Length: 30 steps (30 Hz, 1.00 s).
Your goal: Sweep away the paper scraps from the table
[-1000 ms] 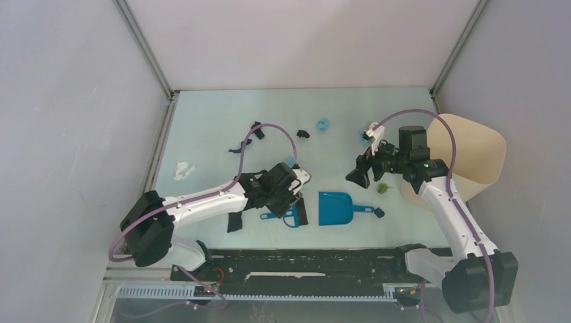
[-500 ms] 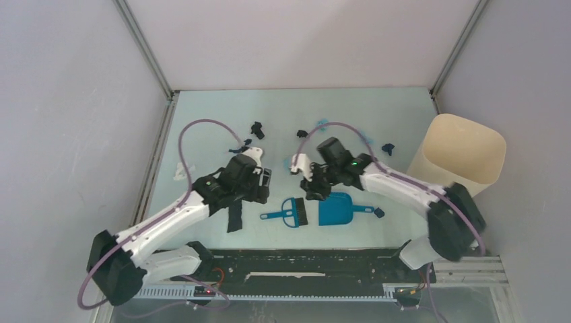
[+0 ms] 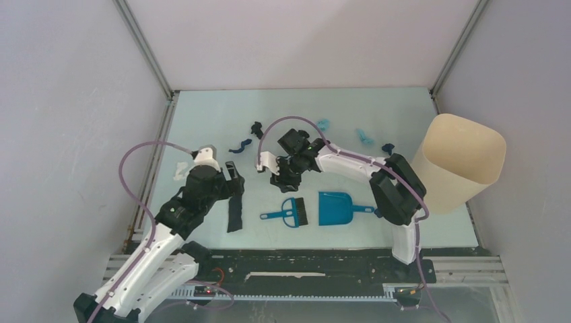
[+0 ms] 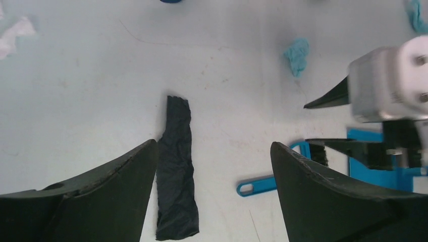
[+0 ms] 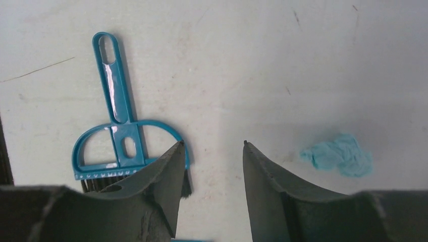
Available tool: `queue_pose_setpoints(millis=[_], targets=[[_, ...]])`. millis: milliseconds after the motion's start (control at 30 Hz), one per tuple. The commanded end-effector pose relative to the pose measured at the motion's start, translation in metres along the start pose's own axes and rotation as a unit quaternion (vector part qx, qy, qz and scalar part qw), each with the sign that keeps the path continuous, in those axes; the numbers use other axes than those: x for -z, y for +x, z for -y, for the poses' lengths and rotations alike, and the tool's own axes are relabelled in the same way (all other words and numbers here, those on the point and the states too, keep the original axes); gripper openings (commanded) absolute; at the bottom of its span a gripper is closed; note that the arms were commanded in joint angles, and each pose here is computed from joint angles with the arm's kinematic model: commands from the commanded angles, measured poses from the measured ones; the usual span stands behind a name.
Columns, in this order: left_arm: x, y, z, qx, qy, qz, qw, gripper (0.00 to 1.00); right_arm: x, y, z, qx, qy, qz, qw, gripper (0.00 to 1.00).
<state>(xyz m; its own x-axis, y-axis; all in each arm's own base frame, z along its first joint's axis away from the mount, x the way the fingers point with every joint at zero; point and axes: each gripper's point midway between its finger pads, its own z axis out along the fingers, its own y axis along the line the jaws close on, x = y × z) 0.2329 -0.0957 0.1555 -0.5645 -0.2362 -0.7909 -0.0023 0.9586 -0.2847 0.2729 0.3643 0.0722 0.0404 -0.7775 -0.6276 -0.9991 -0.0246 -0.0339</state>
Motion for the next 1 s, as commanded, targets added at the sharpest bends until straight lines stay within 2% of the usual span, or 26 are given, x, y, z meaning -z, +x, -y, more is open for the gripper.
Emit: queue_pose_setpoints(millis=[0,300,633,867,967], targets=[[0.006,-0.021,-0.019,0.028,-0.051,0.051,0.997,0.89,-0.017,0.01,-0.011,0.026,-0.044,-0.04,0.998,0.53],[0.006,-0.021,-0.023,0.027,-0.059,0.051,0.997,0.91,-0.021,0.026,-0.028,0.059,-0.084,-0.08,0.991,0.53],[0.007,-0.025,-0.027,0.033,-0.066,0.059,0.996,0.91,-0.037,0.039,-0.014,0.052,-0.023,-0.104,0.993,0.43],[0.004,-0.022,-0.033,0.035,-0.083,0.049,0.995,0.91,-0.03,0.041,-0.016,0.063,0.018,-0.122,0.99,0.22],[-0.001,-0.022,-0.026,0.044,-0.062,0.043,0.996,0.92,-0.017,0.04,-0.023,0.063,0.027,-0.116,0.991,0.05]])
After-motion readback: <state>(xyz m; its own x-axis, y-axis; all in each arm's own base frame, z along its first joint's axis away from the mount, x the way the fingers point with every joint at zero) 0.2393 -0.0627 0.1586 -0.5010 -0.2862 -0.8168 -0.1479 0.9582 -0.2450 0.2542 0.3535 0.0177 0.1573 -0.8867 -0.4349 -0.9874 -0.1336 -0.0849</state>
